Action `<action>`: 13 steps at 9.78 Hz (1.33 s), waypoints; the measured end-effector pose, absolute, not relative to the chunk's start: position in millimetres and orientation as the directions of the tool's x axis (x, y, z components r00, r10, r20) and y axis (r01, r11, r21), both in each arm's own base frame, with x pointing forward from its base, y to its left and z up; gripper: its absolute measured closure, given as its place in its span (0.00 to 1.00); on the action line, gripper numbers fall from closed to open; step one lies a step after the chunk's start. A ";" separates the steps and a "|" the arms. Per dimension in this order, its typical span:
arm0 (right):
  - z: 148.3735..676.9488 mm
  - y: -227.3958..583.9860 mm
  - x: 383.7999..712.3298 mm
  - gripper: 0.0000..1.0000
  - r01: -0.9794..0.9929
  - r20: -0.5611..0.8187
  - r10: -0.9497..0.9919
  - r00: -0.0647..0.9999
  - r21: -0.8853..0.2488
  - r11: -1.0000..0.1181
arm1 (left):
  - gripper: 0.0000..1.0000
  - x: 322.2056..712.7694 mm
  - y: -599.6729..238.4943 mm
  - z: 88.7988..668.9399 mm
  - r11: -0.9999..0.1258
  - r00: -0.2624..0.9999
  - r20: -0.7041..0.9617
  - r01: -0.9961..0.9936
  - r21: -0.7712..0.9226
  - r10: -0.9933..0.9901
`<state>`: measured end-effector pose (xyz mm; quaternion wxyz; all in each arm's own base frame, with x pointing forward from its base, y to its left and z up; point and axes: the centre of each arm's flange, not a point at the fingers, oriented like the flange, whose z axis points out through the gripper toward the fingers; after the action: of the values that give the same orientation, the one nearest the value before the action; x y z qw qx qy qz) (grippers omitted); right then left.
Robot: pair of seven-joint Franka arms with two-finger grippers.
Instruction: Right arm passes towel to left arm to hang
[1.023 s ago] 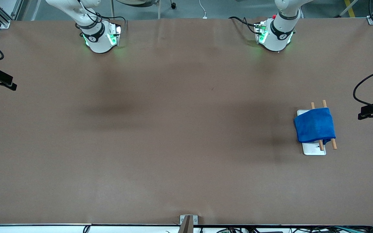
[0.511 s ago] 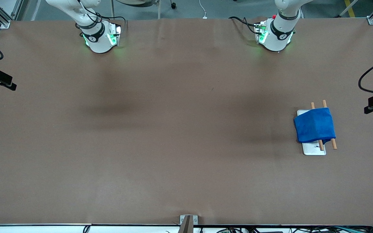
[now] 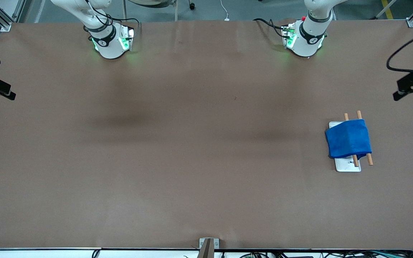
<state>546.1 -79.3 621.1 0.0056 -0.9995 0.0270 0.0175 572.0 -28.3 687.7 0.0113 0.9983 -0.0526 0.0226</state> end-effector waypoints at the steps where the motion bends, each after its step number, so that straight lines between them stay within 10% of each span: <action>1: 621.1 -79.2 546.1 0.00 -0.054 -0.035 -0.054 0.998 -0.010 -0.998 | 0.00 561.6 -48.4 686.0 -0.995 0.995 0.033 -0.097 0.019 -0.096; 13: 621.0 -79.5 545.9 0.00 -0.053 -0.036 -0.052 0.998 -0.011 -0.999 | 0.00 502.1 -76.8 640.7 -0.997 0.997 -0.019 -0.079 -0.012 -0.079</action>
<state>545.9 -79.5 621.0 0.0059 -0.9995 0.0263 0.0180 502.1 -76.8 640.7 -0.0065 0.9992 -0.0394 -0.0091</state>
